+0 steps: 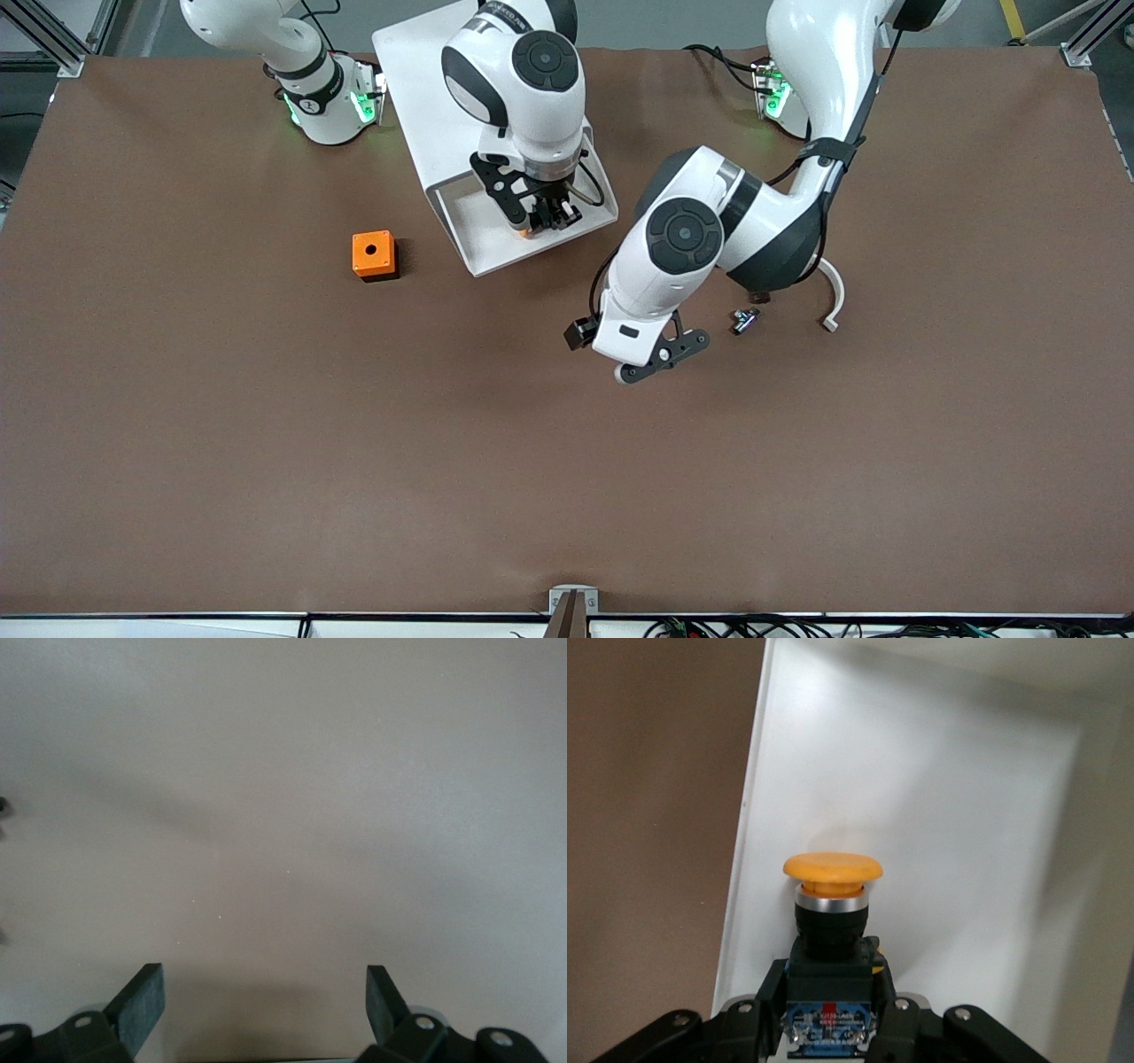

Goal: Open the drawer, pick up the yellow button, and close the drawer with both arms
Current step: 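Lift the yellow button out with the right gripper while the left gripper releases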

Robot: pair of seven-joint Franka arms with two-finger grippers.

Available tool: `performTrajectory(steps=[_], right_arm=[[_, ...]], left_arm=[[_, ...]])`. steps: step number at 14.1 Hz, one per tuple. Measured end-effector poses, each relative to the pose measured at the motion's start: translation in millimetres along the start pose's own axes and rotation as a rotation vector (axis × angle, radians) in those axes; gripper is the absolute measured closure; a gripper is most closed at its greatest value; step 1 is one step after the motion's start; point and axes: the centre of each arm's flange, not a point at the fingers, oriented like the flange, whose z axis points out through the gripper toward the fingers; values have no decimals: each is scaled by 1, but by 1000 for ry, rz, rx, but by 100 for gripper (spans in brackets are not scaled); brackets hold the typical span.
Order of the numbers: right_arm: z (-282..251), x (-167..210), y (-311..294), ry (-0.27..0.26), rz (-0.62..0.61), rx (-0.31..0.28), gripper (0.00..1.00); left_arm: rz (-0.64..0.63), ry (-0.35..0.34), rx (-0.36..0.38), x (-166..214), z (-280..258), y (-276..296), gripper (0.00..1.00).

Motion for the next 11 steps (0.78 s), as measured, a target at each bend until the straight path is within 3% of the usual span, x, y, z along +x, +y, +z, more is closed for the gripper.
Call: performTrajectory(steps=[4,11], right_arm=[[-34,24,-16,-7,-3,53,59],[-100,142,-14,-6,-313,-49,59]], left_arm=[[-1,14,15,-15,9,7,0],[-23,40,34,-37,23,17,0]])
